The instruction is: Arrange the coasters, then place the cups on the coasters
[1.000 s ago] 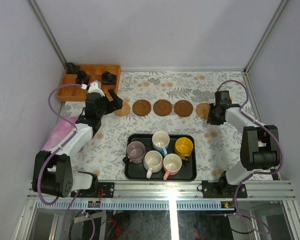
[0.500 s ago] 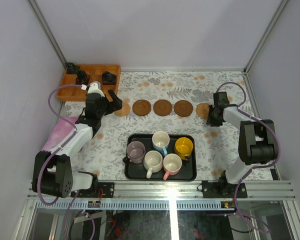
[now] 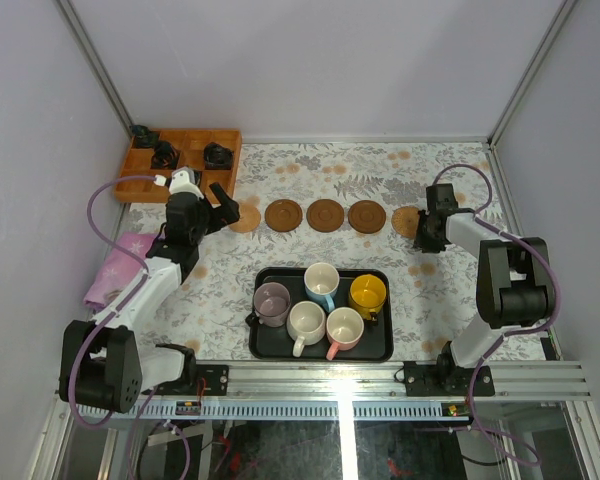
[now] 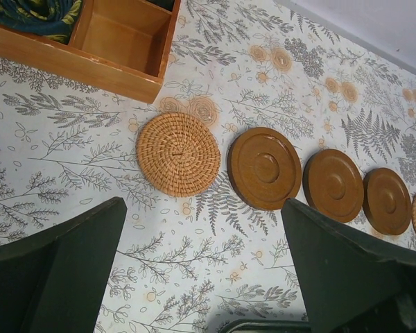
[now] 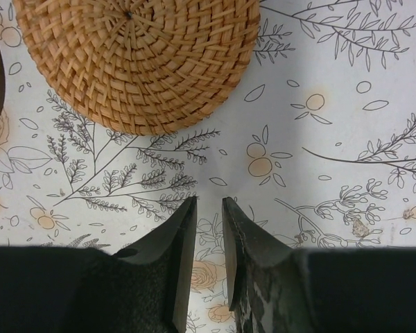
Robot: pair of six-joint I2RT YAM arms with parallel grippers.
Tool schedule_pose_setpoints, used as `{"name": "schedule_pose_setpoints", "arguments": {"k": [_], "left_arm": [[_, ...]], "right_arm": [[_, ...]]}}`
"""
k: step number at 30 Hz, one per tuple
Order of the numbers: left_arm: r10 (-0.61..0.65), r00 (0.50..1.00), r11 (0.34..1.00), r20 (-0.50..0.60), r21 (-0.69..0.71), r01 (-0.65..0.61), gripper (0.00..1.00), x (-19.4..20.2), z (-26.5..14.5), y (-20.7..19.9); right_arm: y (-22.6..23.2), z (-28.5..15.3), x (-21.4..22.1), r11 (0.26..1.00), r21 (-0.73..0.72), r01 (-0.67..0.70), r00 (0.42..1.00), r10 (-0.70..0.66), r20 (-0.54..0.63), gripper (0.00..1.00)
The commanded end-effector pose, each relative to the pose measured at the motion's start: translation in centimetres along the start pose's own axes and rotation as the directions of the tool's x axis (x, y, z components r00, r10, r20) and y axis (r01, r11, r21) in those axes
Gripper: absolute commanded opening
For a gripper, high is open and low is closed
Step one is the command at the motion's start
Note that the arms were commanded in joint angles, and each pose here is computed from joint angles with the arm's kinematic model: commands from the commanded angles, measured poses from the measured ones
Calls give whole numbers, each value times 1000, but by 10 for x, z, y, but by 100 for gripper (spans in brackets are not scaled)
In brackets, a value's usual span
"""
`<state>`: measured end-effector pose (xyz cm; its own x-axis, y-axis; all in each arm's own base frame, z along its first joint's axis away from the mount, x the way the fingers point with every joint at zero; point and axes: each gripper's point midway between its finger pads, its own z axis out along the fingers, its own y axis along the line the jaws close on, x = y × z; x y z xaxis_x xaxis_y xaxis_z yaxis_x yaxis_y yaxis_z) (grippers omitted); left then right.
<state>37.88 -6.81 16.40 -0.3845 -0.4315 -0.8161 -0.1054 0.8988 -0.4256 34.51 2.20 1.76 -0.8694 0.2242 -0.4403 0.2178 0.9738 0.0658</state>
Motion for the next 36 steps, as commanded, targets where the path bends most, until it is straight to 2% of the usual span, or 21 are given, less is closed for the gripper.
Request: {"name": "schedule_pose_setpoints", "arguments": {"k": [1,36], "left_arm": [[2,1000,1000,26,-29,-1,94,-5,-3,8],[7,1000,999,10,-51,-6,95,2,1,14]], "right_arm": [[1,2,-12,1000,21,-13,999,12,41,29],[3,30,-28,999,48,-11,999,9,37,29]]}}
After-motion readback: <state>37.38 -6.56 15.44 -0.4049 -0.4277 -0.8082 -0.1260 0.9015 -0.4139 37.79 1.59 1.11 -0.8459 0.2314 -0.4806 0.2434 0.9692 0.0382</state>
